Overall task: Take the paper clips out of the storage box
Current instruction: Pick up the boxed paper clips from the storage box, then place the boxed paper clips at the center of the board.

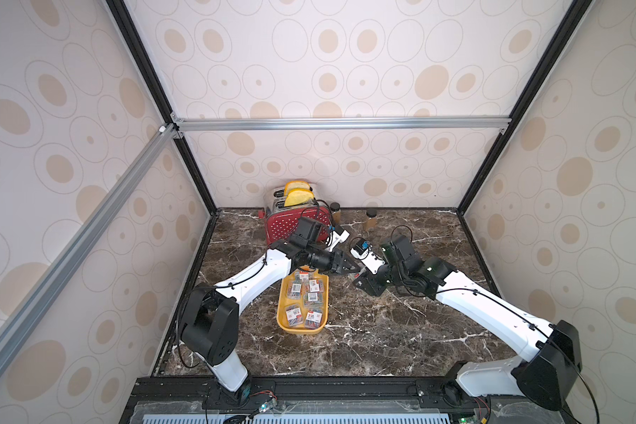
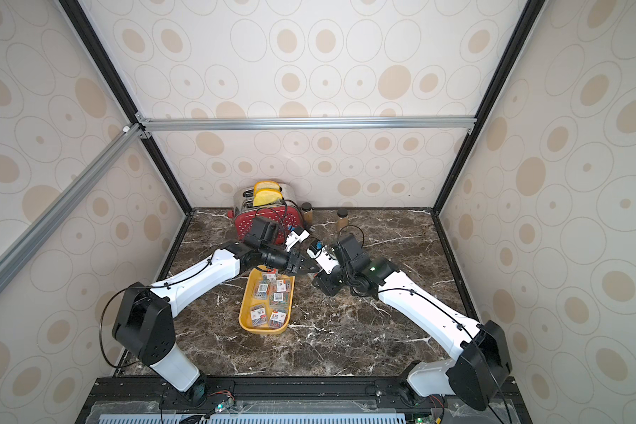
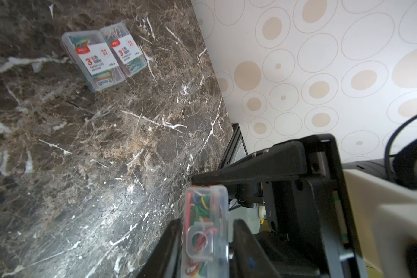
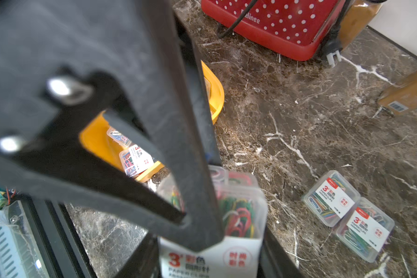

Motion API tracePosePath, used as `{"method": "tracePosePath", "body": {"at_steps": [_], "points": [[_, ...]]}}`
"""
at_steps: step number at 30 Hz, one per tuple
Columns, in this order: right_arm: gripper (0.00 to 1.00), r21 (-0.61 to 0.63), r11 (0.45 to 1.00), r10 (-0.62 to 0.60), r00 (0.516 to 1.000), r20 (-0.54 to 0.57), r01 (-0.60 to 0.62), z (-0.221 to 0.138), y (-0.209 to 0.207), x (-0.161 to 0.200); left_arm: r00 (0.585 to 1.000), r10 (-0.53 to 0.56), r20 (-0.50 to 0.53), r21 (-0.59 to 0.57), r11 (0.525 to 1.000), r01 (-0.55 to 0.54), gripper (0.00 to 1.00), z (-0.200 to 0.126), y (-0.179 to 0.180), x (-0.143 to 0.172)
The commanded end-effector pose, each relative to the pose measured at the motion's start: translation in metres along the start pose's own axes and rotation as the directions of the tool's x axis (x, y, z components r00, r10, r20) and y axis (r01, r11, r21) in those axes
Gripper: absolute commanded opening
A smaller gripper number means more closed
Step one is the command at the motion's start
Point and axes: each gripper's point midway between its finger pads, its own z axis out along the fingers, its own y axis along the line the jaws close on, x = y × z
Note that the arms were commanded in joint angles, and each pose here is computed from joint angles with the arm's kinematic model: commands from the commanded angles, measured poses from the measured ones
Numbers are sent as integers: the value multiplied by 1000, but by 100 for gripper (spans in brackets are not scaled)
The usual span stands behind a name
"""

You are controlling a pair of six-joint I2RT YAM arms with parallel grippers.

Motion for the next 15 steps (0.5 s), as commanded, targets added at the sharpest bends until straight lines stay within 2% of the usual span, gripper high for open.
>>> {"method": "tracePosePath", "body": {"at_steps": [1,3,6,11,15], "points": [[26,41,999,-5,1000,1,5,-8,-6,-1,999,35,23,7,999,-35,55,-2,-11,-10],[25,47,999,-1,1000,2,1,-14,-7,-4,999,32,36,-18,999,-31,70,-3,-9,-13],[26,59,998,38,999,-25,-36,-23,-15,-2,996,30,88,-75,997,-23,78,-10,-3,-22],[26,112,978,185,977,-104,-174,-36,-51,16,973,24,229,-168,986,15,81,-45,10,-41],[25,174,920,380,905,-191,-350,-32,-98,45,957,35,287,-228,973,33,82,-73,15,-42]]}}
